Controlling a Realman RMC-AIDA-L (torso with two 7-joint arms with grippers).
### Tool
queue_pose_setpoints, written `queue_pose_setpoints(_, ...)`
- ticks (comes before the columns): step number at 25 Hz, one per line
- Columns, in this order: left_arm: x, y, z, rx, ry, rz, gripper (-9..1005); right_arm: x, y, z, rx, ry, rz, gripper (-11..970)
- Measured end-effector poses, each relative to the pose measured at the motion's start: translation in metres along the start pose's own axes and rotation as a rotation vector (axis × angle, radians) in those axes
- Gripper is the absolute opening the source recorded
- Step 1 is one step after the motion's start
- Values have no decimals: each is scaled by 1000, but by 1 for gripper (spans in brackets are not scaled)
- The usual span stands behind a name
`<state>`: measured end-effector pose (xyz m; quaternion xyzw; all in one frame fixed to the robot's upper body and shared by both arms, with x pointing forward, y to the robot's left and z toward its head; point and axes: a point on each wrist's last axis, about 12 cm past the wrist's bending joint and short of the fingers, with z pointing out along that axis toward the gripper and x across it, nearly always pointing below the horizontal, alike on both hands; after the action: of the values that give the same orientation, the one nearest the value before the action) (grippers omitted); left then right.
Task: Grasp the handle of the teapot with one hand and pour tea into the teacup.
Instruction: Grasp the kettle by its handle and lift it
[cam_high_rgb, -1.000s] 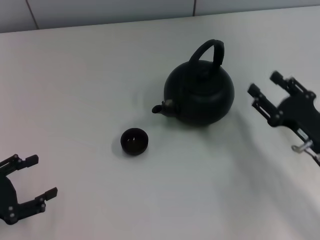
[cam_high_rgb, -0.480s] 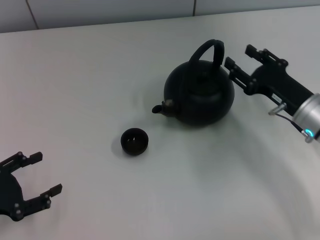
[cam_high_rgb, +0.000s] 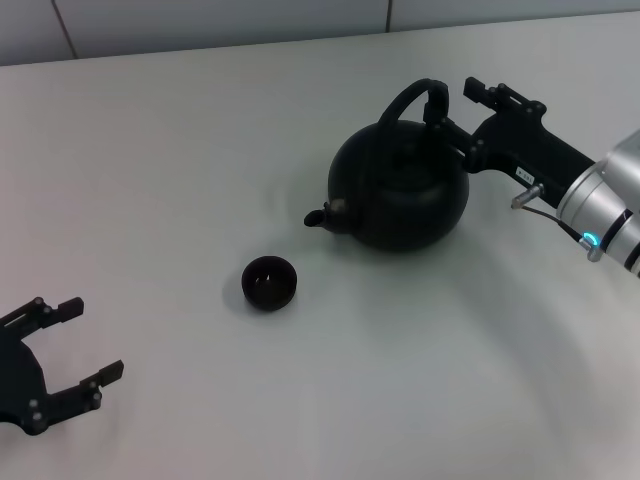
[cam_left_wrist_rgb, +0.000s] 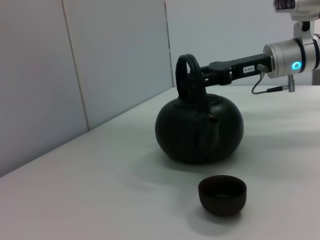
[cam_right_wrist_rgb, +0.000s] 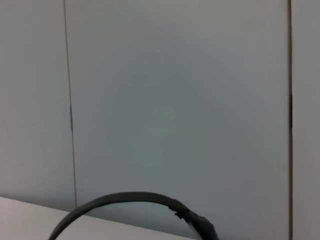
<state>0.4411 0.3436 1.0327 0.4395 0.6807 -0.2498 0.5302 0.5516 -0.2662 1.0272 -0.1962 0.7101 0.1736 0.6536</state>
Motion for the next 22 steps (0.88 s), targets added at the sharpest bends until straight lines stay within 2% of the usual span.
queue_pose_setpoints(14, -1, 1, -1, -13, -12, -3, 810, 0, 1, 2, -5, 9, -6, 584)
queue_pose_setpoints(19, -1, 2, -1, -13, -13, -2, 811, 0, 3, 3, -19, 5, -10, 363)
queue_pose_setpoints(22, -1, 2, -1, -13, -13, -3, 811, -1, 3, 3, -21, 1, -11, 262)
